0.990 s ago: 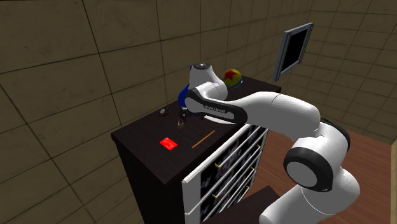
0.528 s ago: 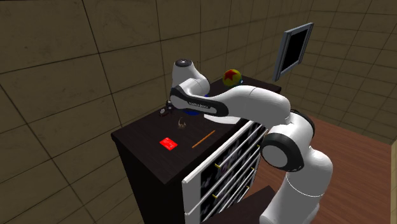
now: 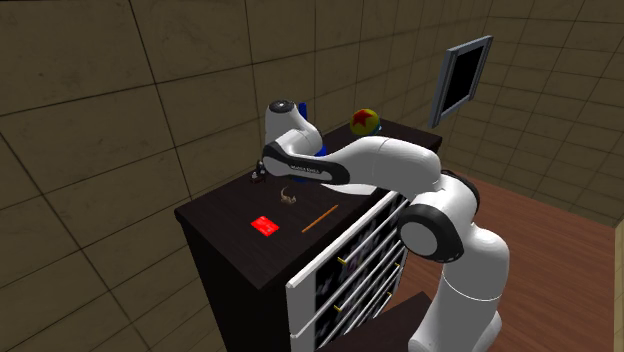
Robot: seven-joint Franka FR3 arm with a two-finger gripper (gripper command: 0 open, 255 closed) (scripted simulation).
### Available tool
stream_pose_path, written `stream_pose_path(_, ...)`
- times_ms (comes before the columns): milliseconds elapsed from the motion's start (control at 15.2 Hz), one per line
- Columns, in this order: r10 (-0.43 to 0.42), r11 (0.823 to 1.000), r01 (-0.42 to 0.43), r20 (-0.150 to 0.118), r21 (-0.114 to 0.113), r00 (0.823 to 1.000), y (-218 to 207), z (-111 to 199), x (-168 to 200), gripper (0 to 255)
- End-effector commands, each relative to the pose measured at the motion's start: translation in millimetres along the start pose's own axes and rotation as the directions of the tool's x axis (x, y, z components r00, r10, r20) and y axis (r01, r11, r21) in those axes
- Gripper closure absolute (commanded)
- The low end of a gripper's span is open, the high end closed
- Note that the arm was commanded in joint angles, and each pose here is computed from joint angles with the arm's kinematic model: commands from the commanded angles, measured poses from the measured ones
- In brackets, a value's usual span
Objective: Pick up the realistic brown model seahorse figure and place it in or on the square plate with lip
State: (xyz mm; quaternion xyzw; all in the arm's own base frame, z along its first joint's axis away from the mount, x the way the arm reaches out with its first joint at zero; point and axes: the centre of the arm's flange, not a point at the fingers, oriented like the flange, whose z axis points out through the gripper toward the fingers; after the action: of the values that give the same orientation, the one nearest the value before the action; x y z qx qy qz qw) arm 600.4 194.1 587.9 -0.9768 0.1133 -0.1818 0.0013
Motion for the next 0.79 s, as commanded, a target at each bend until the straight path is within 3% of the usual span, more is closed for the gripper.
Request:
stream_pose_path(0, 0.000, 1.000, 0.000, -0.001, 0.000, 1.000, -0.5, 8.2, -0.6, 0)
stream_pose_path(462, 0.000, 1.000, 0.000, 0.000, 0.000, 1.000, -0.5, 8.2, -0.6, 0)
stream_pose_path(528, 0.000, 1.000, 0.000, 0.000, 0.000, 1.000, -0.5, 8.2, -0.6, 255)
stream_pose_path(726, 0.000, 1.000, 0.000, 0.000, 0.000, 1.000, -0.5, 8.2, -0.6, 255)
